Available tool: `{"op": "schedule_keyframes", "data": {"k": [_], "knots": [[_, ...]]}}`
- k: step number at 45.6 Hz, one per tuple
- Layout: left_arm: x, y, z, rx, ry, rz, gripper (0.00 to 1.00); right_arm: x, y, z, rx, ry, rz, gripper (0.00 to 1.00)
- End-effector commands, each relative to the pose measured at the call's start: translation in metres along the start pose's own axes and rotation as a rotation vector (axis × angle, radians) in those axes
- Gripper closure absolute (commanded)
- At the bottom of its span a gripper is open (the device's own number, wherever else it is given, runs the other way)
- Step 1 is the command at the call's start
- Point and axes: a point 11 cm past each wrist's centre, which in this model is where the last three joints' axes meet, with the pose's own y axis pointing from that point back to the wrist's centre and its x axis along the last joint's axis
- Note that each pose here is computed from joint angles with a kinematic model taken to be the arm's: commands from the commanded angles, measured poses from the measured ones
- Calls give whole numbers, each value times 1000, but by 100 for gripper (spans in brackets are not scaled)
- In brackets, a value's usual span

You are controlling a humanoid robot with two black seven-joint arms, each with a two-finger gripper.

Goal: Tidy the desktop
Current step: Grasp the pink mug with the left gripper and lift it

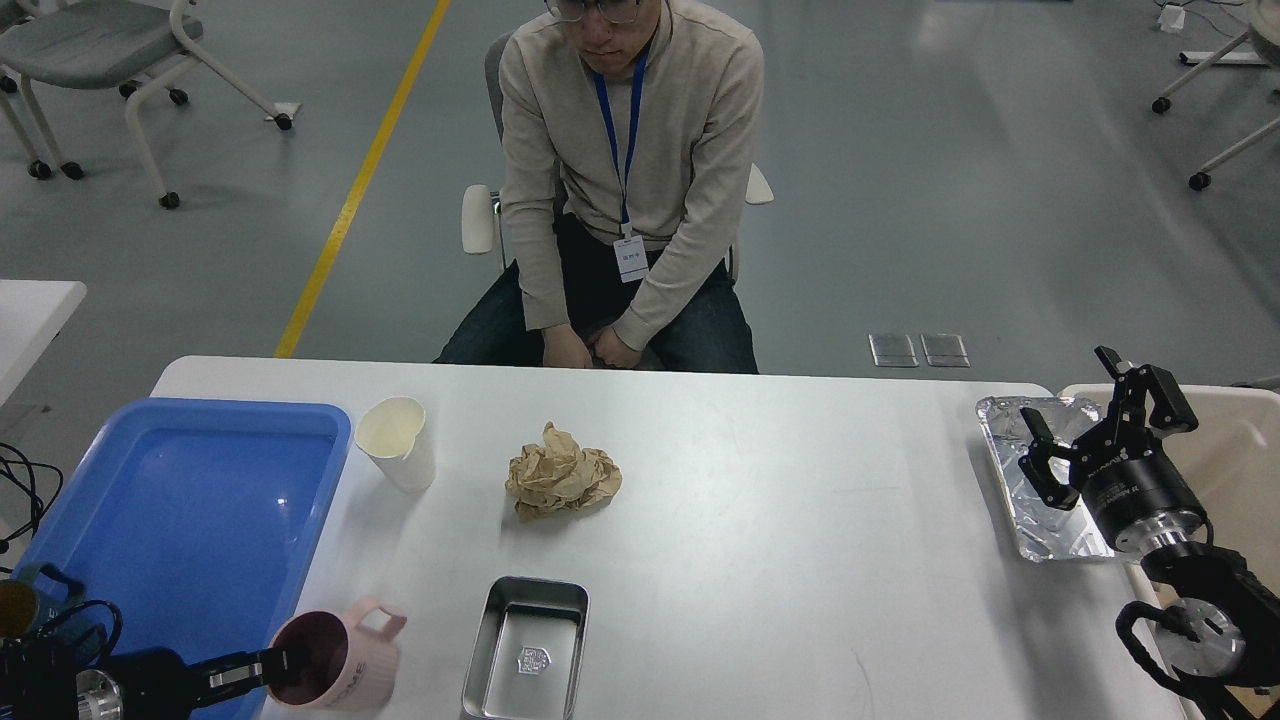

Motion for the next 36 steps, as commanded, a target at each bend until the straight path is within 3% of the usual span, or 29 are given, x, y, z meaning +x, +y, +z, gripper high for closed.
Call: {"op": "schedule_keyframes", "data": {"k": [1, 17, 36], "knots": [[-5, -6, 7, -29, 7, -8, 99, 0, 0, 0, 0, 0, 2, 0], [1, 2, 10, -69, -11, -2, 100, 0, 0, 0, 1, 1, 1, 0], [60, 74, 4, 11, -121, 95, 100, 0, -2, -3, 2, 9, -3, 0]]}}
